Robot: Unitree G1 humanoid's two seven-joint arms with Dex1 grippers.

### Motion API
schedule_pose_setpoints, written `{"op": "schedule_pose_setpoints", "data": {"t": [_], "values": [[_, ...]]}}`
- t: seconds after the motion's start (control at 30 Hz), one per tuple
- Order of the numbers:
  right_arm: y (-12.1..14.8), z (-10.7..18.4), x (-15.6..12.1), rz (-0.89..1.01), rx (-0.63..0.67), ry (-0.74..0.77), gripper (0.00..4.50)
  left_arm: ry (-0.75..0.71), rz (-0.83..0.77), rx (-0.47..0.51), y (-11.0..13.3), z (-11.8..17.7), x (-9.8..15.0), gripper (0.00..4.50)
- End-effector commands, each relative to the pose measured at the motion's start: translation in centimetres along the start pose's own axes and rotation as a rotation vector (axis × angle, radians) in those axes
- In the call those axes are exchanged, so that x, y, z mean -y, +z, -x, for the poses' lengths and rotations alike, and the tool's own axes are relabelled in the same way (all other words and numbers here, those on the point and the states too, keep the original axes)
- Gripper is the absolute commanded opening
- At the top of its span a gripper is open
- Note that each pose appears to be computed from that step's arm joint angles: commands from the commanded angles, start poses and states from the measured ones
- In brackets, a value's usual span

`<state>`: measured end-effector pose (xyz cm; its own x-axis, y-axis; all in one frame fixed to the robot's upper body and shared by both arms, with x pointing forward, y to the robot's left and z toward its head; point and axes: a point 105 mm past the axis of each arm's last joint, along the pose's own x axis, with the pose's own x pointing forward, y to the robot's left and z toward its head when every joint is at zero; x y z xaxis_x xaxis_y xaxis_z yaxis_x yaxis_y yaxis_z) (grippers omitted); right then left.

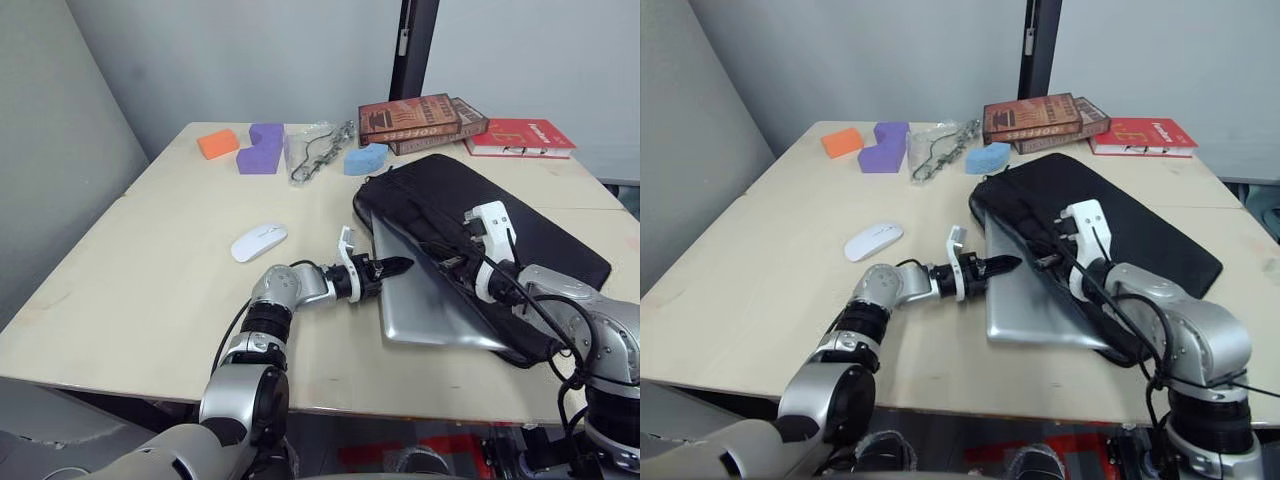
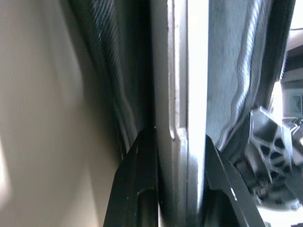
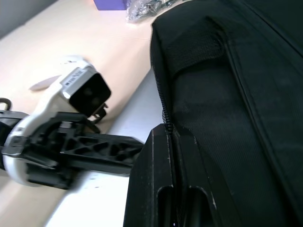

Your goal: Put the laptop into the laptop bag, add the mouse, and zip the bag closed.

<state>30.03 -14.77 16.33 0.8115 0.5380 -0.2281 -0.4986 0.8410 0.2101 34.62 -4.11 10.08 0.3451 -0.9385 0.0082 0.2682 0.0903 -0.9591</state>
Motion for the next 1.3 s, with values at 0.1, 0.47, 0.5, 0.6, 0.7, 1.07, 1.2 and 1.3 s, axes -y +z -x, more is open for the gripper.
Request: {"op": "schedule_pose_setpoints", "data": {"t": [0.1, 0.47, 0.5, 0.6, 0.7, 1.07, 1.2, 1.3], "values": [[1.7, -0.8, -3.0, -0.062, 0.09, 0.093, 0.02, -0.192, -0.025, 0.021, -0.1, -3.5, 5.1, 0.33], [1.6, -0.4, -1.4, -0.017, 0.059, 0.019, 0.02, -0.183, -0.024, 0.012, -0.2, -3.1, 4.7, 0.33], [1.6, -0.4, -1.2, -0.013, 0.058, 0.01, 0.02, -0.182, -0.025, 0.011, -0.2, -3.1, 4.7, 0.33], [1.6, -0.2, -0.5, 0.007, 0.058, -0.022, 0.02, -0.173, -0.029, 0.008, -0.3, -2.9, 4.4, 0.33], [2.0, 0.4, 0.8, 0.038, 0.067, -0.05, 0.02, -0.161, -0.03, 0.005, -0.4, -2.6, 4.1, 0.33], [2.5, 4.5, 3.0, 0.169, -0.016, 0.02, 3.3, -0.134, -0.038, 0.012, -0.1, -1.9, 3.3, 0.33], [0.5, 7.3, 3.3, 0.303, -0.214, 0.108, 4.44, -0.131, -0.04, 0.016, 0.0, -1.8, 3.3, 0.33], [-0.7, 8.8, 3.8, 0.39, -0.309, 0.142, 4.44, -0.131, -0.039, 0.016, 0.0, -1.8, 3.3, 0.33]]}}
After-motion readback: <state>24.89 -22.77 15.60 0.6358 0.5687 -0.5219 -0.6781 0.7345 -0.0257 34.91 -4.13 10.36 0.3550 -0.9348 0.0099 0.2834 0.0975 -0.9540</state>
